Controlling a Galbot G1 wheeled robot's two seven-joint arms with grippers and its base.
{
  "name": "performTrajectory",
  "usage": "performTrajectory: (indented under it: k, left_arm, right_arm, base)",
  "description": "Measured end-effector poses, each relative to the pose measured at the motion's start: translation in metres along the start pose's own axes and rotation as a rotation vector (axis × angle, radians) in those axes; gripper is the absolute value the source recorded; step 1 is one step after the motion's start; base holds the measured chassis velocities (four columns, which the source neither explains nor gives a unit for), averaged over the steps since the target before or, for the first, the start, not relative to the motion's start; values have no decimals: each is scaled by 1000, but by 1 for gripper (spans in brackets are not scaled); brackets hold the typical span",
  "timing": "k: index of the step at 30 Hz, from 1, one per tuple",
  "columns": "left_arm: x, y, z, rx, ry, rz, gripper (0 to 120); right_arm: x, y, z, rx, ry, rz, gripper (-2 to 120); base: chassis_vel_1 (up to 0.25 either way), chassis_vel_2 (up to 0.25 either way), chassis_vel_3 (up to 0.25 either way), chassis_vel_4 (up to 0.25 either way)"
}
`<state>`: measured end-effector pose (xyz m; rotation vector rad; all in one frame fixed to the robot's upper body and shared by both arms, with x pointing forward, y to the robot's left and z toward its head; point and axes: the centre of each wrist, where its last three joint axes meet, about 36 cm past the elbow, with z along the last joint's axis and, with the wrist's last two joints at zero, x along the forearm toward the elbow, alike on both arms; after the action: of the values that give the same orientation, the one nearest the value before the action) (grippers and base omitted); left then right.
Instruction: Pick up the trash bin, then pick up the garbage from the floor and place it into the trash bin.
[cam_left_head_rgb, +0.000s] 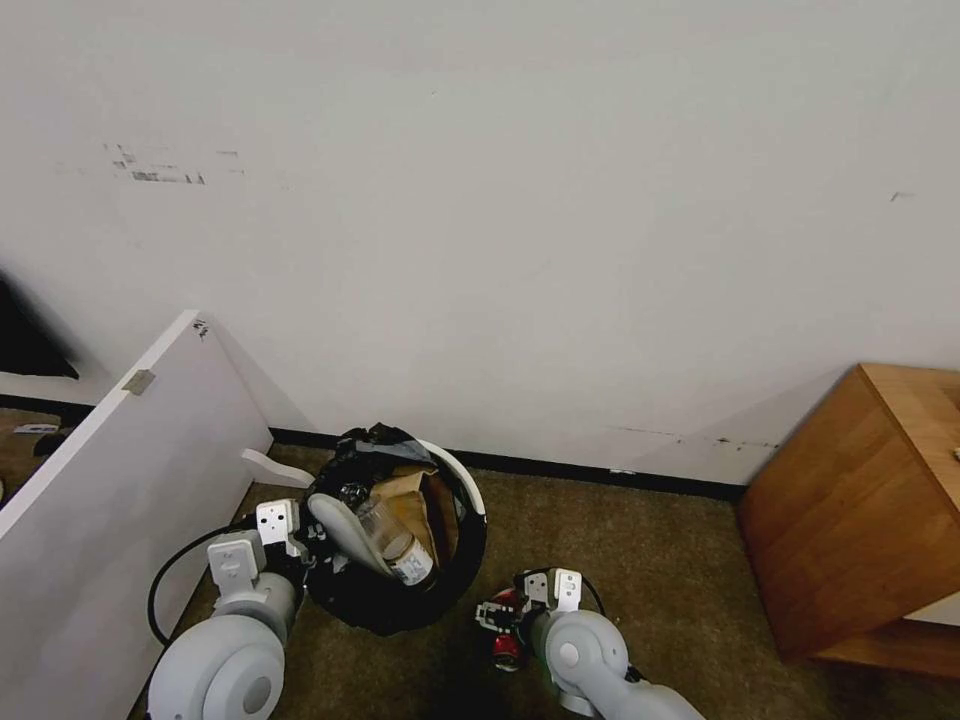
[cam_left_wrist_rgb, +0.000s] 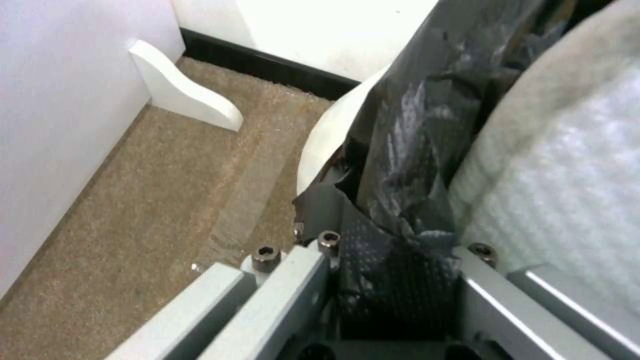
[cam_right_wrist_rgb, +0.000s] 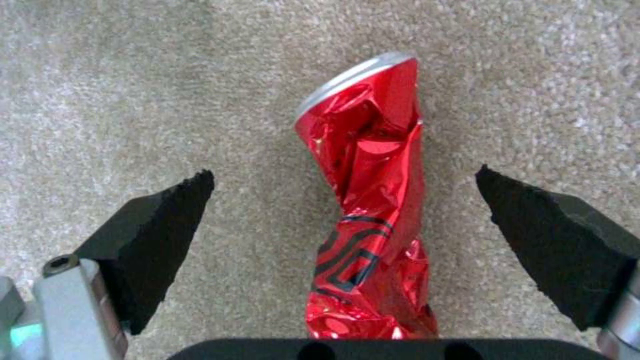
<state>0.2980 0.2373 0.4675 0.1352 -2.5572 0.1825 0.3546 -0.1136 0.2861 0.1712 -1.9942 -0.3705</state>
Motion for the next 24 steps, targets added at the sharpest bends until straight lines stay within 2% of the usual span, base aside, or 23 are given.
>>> performTrajectory:
  k: [1,3,4,6,7,9,10,12,13,15,16,19,24]
  left_arm:
    - [0,0,0,0,0,0,0]
    - [0,0,0,0,-2,1,0]
    - [0,0,0,0,-2,1,0]
    - [-1,0,-1,1,-3,2,0]
    - [-1,0,-1,1,-3,2,0]
    - [-1,0,-1,2,-2,3,0]
    - [-1,0,-1,2,-2,3,0]
    - [-1,-1,0,4,0,4,0]
    - [-1,-1,0,4,0,4,0]
    - [-1,-1,0,4,0,5,0]
    - [-1,-1,0,4,0,5,0]
    - [-1,0,-1,4,0,6,0]
    - [-1,0,-1,5,0,7,0]
  right_arm:
    - [0,0,0,0,0,0,99]
    - [-1,-2,1,-1,0,4,88]
    - [-1,-2,1,-1,0,4,88]
    - [-1,-2,1,0,-1,7,79]
    - [-1,-2,1,0,-1,7,79]
    - [-2,-3,1,0,-1,5,68]
    - [-2,-3,1,0,-1,5,68]
    - [-4,-3,2,-1,2,8,57]
    - [-4,-3,2,-1,2,8,57]
    - [-5,-3,3,-3,4,9,47]
    - [-5,-3,3,-3,4,9,47]
    - [-7,-3,3,-7,6,9,32]
    - [-9,-3,3,-11,5,9,20]
  base:
    - [0,0,0,0]
    - [0,0,0,0]
    - [0,0,0,0]
    - [0,0,0,0]
    - [0,0,0,0]
    - [0,0,0,0]
    - [0,0,0,0]
    - [0,0,0,0]
    - [0,0,0,0]
    - [0,0,0,0]
    - [0,0,0,0]
    - [0,0,0,0]
    - [0,0,0,0]
